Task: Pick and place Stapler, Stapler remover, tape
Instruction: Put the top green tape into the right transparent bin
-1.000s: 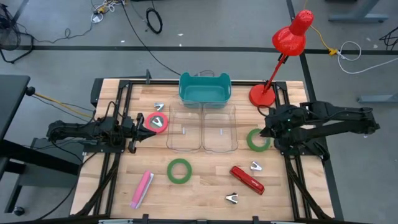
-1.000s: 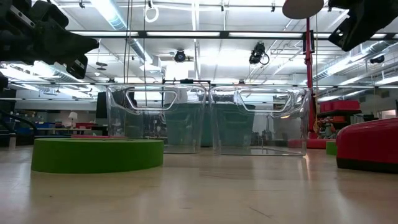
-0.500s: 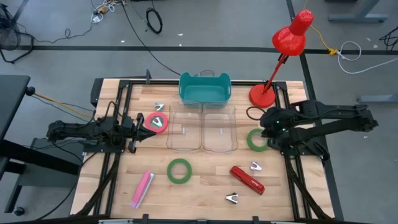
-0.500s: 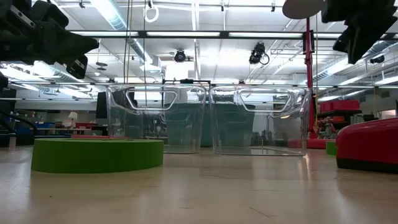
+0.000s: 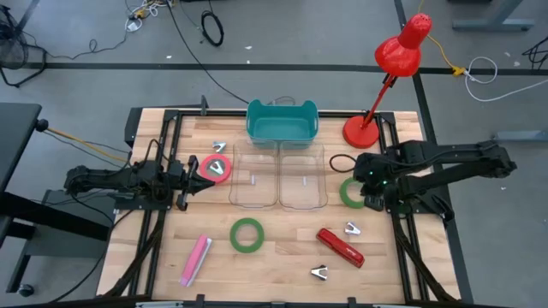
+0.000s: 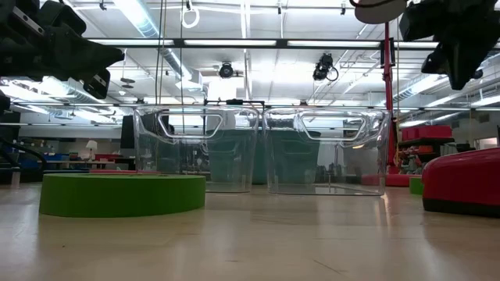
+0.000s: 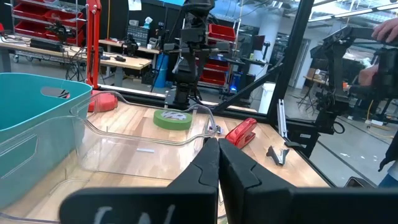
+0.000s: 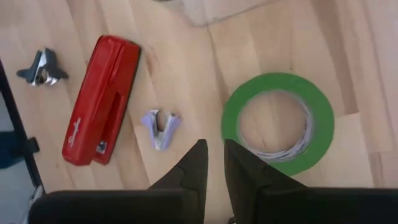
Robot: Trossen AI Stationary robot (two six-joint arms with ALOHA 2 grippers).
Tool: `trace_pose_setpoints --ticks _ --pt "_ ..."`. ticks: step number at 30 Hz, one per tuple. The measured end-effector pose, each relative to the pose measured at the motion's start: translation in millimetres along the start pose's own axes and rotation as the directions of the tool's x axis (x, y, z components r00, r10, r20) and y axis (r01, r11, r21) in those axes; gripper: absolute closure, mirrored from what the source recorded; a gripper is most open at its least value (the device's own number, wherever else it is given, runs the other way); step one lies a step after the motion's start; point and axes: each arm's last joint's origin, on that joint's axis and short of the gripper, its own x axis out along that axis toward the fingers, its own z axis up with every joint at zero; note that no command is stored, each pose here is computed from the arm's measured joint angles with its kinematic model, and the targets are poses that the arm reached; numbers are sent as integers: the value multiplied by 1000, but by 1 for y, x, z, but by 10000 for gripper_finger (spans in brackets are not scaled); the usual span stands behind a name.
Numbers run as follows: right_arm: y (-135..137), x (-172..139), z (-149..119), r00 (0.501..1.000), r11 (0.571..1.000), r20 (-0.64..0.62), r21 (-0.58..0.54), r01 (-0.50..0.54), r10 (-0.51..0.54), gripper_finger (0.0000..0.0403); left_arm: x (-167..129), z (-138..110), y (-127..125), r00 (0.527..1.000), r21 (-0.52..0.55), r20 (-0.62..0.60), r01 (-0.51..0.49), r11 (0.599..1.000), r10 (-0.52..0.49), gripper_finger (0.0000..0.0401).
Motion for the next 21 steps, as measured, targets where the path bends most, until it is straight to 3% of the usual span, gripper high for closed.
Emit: trace_pose_setpoints --ticks 21 --pt "23 57 -28 997 968 -73 -246 -42 25 346 0 0 0 1000 0 0 0 1000 0 398"
